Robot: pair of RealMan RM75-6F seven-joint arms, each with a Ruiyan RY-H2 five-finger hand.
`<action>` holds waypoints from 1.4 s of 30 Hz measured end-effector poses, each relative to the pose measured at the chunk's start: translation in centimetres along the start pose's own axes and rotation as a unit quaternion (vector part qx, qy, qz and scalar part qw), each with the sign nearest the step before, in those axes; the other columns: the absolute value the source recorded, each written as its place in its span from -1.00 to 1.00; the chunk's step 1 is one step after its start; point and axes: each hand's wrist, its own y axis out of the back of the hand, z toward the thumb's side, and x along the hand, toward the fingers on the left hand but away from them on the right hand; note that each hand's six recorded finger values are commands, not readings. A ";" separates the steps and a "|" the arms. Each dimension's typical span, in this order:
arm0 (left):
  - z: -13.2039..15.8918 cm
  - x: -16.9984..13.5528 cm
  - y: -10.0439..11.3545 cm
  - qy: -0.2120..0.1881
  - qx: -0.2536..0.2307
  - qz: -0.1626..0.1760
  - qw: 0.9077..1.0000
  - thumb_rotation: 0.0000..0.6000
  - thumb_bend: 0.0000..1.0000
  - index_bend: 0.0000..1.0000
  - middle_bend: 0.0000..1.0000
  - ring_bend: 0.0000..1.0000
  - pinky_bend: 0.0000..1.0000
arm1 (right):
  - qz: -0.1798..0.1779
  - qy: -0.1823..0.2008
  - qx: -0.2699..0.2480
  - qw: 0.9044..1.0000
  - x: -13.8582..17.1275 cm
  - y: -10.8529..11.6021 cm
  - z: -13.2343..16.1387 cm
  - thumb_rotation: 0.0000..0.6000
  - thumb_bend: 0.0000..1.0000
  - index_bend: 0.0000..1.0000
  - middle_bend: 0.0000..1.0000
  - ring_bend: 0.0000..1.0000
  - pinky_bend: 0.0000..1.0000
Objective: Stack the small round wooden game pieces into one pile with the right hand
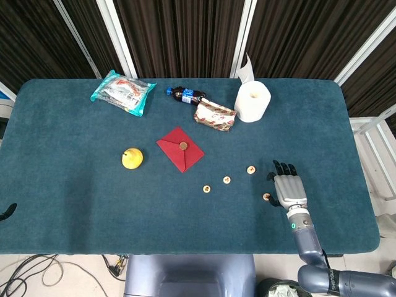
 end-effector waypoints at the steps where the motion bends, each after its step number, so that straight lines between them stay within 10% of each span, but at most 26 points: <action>1: 0.0 0.0 0.0 0.000 0.000 0.000 1.000 1.00 -0.67 -0.78 -1.00 -1.00 -1.00 | 0.001 -0.003 -0.002 1.000 0.0 -0.1 -0.2 1.00 -0.22 -0.27 -1.00 -1.00 -1.00; 42: 0.1 -0.1 0.1 0.001 0.002 0.006 1.000 1.00 -0.67 -0.78 -1.00 -1.00 -1.00 | -0.003 -0.007 -0.049 0.999 0.1 -3.8 -0.4 1.00 -0.22 -0.13 -1.00 -1.00 -1.00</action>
